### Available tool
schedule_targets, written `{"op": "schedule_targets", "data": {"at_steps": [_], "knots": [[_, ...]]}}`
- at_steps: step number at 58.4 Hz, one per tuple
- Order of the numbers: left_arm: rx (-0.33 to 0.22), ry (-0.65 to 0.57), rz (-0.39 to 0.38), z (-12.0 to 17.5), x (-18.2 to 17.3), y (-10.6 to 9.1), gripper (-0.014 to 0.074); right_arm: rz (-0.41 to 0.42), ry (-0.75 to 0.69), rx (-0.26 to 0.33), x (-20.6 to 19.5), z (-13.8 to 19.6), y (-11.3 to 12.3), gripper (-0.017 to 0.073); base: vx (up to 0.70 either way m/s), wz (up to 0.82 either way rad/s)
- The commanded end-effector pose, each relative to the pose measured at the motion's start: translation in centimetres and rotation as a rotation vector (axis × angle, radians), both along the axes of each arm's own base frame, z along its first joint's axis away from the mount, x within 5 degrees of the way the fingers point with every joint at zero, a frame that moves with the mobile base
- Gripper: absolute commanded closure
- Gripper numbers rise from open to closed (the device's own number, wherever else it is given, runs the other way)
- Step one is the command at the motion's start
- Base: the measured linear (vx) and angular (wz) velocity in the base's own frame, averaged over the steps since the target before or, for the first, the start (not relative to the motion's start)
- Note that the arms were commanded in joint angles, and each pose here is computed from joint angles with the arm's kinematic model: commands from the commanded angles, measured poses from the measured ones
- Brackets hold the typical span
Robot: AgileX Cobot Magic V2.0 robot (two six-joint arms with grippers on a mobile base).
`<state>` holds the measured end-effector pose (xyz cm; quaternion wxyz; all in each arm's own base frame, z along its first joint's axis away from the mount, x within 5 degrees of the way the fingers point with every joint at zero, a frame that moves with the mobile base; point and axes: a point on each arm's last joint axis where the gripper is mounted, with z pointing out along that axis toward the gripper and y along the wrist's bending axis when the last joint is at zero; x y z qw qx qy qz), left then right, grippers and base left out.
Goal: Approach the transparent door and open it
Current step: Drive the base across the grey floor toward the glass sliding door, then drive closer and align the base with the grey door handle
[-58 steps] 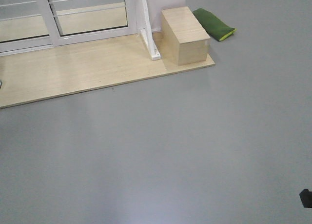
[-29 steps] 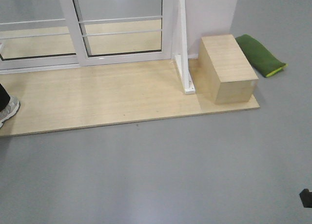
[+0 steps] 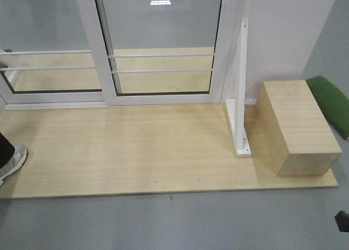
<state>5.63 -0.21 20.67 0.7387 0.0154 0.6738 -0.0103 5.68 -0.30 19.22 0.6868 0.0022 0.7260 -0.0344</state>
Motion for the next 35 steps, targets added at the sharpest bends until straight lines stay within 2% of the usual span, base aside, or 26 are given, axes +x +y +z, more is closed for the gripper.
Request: {"op": "schedule_targets", "data": {"at_steps": [1, 17, 35], "knots": [[-0.010, -0.054, -0.007, -0.28, 0.03, -0.04, 0.0599, -0.004, -0.084, -0.010, -0.05, 0.42, -0.02, 0.0567, 0.63, 0.09], [-0.010, -0.054, -0.007, -0.28, 0.03, -0.04, 0.0599, -0.004, -0.084, -0.010, -0.05, 0.42, -0.02, 0.0567, 0.58, 0.04], [-0.010, -0.054, -0.007, -0.28, 0.03, -0.04, 0.0599, -0.004, -0.084, -0.010, -0.05, 0.42, -0.02, 0.0567, 0.45, -0.01]]}}
